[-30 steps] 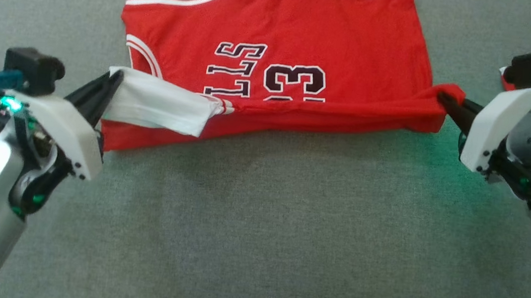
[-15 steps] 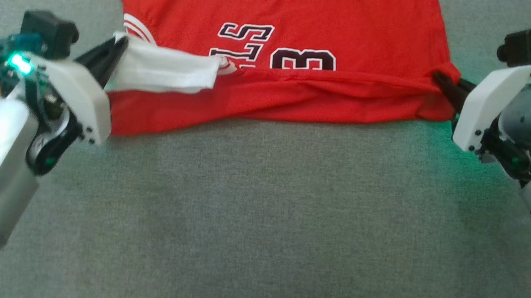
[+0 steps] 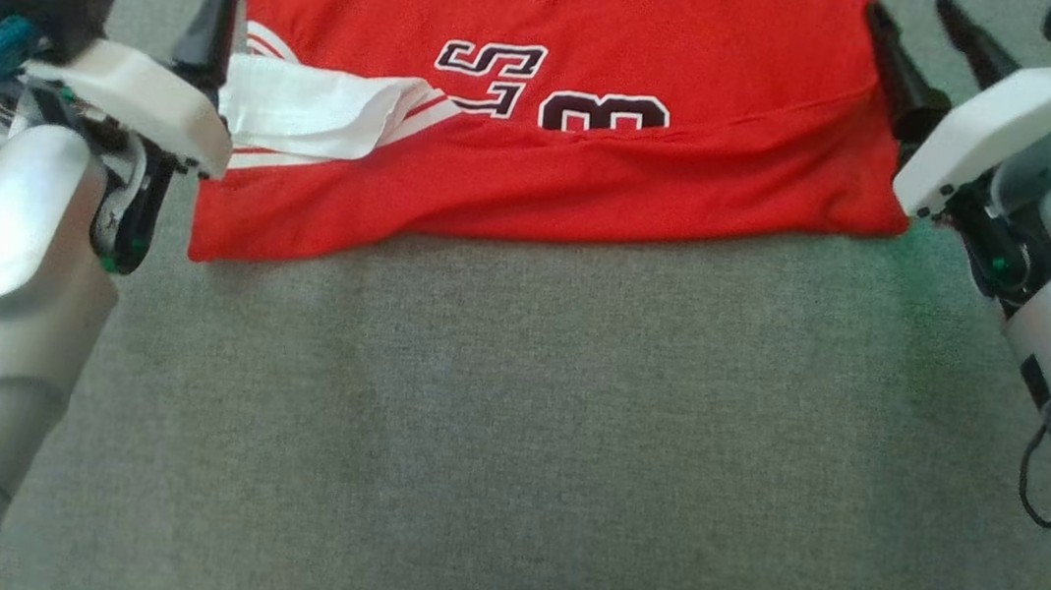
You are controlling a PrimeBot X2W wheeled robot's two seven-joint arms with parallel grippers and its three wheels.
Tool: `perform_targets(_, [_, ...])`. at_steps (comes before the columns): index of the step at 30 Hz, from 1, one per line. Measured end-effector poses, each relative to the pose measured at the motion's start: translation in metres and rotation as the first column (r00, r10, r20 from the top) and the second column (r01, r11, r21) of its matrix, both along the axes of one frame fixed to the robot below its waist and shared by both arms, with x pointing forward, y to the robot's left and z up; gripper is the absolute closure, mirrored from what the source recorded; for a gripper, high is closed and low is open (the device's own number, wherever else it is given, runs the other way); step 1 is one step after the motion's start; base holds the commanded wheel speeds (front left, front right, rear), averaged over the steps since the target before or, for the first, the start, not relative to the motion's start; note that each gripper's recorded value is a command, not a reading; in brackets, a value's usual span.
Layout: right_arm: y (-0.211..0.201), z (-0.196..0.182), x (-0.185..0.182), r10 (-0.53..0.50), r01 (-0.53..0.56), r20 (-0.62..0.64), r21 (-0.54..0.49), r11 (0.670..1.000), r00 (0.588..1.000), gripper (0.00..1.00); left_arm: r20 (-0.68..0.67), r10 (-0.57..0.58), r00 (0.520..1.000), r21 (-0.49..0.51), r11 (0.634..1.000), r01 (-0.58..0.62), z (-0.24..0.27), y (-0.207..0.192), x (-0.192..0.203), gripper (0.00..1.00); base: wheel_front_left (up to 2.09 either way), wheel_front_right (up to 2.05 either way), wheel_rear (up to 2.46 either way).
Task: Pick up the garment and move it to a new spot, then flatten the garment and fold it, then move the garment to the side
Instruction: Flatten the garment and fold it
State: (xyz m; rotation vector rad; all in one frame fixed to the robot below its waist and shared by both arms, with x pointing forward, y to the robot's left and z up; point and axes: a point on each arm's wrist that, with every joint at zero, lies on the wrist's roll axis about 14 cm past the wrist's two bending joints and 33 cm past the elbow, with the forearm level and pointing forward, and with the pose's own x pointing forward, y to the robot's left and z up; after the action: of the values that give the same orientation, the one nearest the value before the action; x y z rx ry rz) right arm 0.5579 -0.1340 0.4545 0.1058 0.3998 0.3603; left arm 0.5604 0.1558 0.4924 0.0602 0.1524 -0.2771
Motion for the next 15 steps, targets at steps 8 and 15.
perform_targets(8, [0.002, 0.054, -0.001, -0.111, 0.077, 0.25, 0.144, 0.987, 0.962, 0.0, 0.239, 0.093, 0.966, -0.145, 0.988, -0.06, 0.067, 0.0, -0.016, 0.0, 0.0, 0.0, 0.0])
perform_targets(15, [-0.014, 0.093, -0.03, -0.232, 0.151, 0.413, 0.22, 0.964, 0.881, 0.0, 0.289, 0.151, 0.945, -0.219, 0.972, -0.088, 0.067, -0.009, -0.07, 0.0, 0.0, 0.0, 0.0])
